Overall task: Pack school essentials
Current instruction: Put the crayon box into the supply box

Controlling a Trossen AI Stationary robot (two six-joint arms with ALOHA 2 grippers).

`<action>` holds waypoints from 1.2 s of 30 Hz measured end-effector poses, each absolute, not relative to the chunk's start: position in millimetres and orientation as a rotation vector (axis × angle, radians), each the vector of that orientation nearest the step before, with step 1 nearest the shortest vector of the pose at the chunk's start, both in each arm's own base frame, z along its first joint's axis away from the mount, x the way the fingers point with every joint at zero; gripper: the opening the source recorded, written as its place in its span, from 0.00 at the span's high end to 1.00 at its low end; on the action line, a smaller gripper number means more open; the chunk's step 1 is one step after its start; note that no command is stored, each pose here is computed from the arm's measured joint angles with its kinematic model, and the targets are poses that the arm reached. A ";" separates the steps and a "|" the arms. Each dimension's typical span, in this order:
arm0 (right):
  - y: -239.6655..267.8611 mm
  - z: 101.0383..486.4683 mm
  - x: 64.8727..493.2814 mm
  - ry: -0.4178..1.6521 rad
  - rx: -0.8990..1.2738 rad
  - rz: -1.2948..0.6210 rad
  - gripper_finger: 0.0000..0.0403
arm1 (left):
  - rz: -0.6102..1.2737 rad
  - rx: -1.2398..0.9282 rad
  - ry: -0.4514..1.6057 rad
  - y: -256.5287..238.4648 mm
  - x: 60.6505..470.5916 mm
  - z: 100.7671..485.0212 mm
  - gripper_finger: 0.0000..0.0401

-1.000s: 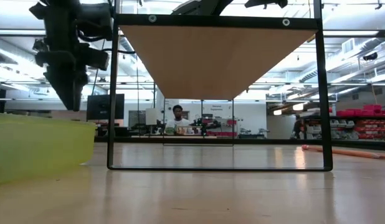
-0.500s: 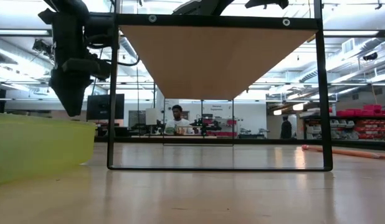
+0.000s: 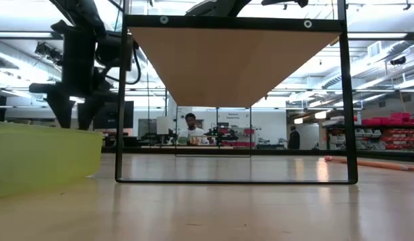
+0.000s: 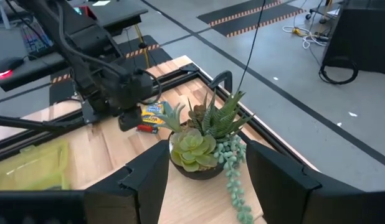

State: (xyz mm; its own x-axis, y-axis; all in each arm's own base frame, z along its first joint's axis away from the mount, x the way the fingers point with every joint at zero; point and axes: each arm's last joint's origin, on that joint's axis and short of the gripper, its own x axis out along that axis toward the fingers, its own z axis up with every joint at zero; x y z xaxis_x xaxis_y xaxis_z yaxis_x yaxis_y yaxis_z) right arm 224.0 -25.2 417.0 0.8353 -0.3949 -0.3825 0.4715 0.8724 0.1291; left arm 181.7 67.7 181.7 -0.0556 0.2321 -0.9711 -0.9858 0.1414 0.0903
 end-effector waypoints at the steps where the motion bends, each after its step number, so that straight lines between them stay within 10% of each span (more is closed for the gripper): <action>1: -25.2 417.1 224.1 0.355 0.218 -0.461 0.45 | 1.274 -0.905 1.125 69.9 183.2 181.1 0.50; 16: -28.5 411.1 220.7 0.437 0.159 -0.469 0.45 | 1.443 -1.070 0.919 104.0 171.2 161.7 0.53; 36: -33.3 421.5 211.5 0.354 0.184 -0.493 0.45 | 0.766 -1.072 1.145 34.5 207.4 154.2 0.57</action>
